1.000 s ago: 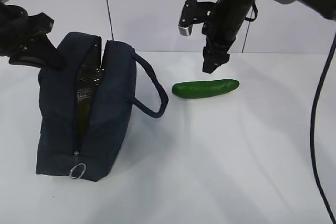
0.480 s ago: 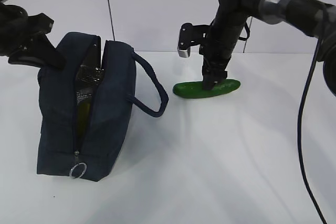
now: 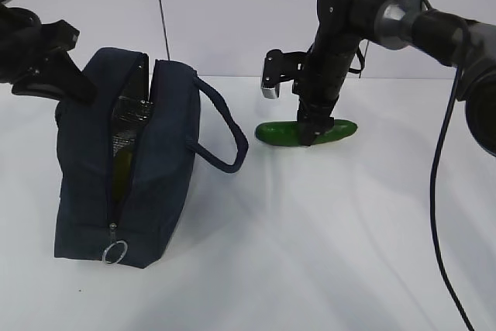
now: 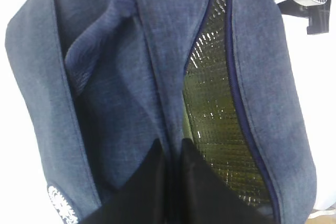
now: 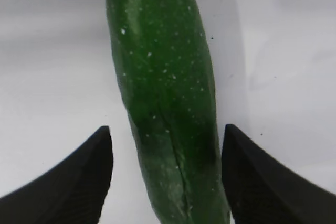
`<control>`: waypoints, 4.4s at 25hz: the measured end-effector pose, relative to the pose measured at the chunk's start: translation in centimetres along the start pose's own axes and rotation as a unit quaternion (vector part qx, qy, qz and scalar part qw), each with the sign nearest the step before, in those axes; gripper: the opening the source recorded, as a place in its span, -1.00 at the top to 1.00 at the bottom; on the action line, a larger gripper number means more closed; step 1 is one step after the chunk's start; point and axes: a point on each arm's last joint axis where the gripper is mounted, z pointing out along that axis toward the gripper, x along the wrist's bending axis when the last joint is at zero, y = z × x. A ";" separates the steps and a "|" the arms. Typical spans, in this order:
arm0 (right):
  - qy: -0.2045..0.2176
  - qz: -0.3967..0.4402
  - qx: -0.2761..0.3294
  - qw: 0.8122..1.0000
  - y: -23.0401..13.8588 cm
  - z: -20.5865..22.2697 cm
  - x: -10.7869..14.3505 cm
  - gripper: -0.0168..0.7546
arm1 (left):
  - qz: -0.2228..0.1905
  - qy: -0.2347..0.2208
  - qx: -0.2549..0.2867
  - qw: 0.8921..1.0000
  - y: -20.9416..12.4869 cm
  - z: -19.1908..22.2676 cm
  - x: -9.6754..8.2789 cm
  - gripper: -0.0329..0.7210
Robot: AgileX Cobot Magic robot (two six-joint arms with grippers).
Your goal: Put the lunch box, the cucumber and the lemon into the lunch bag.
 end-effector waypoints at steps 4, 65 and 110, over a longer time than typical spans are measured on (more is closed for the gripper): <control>0.002 0.001 -0.003 1.000 0.0 0.1 0.0 -0.36 | 0.000 0.000 0.000 1.000 0.0 0.0 0.0 0.89; 0.091 0.484 -0.285 0.822 6.8 -23.8 6.8 -0.02 | 0.001 0.001 0.000 1.000 0.0 0.0 0.0 0.89; 0.336 0.581 -0.299 0.678 11.9 -10.6 9.1 -0.01 | -0.007 -0.001 -0.019 1.000 0.4 0.0 0.0 0.89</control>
